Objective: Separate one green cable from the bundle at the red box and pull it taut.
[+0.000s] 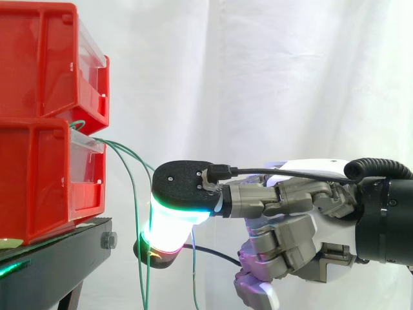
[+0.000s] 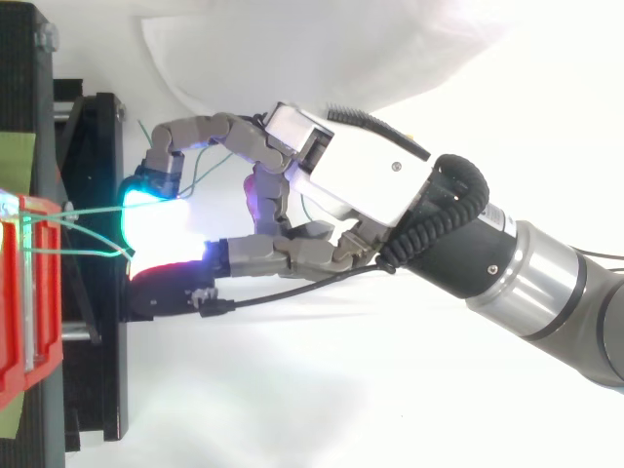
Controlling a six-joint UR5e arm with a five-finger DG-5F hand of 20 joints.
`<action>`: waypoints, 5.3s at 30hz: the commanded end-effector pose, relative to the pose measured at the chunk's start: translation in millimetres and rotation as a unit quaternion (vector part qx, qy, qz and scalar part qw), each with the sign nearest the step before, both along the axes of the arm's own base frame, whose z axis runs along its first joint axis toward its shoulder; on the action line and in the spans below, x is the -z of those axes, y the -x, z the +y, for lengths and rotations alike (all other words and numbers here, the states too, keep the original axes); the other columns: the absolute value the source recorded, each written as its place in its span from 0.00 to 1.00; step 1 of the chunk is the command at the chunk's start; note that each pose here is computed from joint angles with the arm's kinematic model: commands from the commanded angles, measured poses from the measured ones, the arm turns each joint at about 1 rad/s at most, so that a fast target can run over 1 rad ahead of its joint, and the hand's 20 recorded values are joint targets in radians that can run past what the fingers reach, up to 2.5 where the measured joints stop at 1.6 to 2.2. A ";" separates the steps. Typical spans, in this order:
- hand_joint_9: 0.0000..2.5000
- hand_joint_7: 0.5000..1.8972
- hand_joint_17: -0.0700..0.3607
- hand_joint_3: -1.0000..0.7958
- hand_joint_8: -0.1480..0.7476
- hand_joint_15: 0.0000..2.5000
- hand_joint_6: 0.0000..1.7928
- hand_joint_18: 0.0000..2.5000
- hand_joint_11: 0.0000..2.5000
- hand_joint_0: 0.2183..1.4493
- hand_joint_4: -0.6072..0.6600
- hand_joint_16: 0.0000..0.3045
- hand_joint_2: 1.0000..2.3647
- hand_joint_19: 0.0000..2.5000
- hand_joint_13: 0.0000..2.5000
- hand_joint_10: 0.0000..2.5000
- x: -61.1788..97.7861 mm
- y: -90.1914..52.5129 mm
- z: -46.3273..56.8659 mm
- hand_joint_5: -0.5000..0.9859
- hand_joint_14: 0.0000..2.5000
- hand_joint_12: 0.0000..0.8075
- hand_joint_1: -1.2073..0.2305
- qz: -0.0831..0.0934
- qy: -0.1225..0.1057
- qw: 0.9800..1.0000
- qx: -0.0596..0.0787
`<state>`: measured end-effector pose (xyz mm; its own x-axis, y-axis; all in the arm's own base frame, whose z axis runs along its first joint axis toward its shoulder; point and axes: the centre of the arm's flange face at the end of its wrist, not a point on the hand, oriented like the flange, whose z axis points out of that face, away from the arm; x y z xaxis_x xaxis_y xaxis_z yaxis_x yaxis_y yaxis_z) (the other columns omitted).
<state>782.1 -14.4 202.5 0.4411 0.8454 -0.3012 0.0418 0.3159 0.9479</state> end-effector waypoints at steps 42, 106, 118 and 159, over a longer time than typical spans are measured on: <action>0.94 0.57 0.55 0.28 0.48 0.65 0.33 0.63 0.76 0.20 0.62 0.25 0.00 0.40 0.76 0.01 10.3 22.3 -8.6 0.40 0.20 0.54 0.57 0.040 -0.136 0.990 0.013; 0.92 0.66 0.58 0.28 0.54 0.64 0.30 0.62 0.74 0.17 0.68 0.26 0.00 0.40 0.75 0.01 -28.4 7.1 -23.5 0.40 0.19 0.57 0.51 0.065 -0.069 0.995 0.023; 0.92 0.66 0.57 0.28 0.53 0.65 0.30 0.61 0.74 0.18 0.67 0.25 0.00 0.41 0.74 0.01 -28.5 6.9 -19.0 0.40 0.19 0.55 0.50 0.079 -0.040 0.996 0.022; 0.76 0.43 0.58 0.28 0.56 0.64 0.28 0.56 0.69 0.17 0.76 0.26 0.00 0.41 0.67 0.01 -42.5 -18.1 -6.7 0.32 0.14 0.58 0.52 0.123 0.277 0.951 -0.053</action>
<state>795.8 -25.2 241.2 0.2491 0.7320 -0.6342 0.1629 0.6138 0.7725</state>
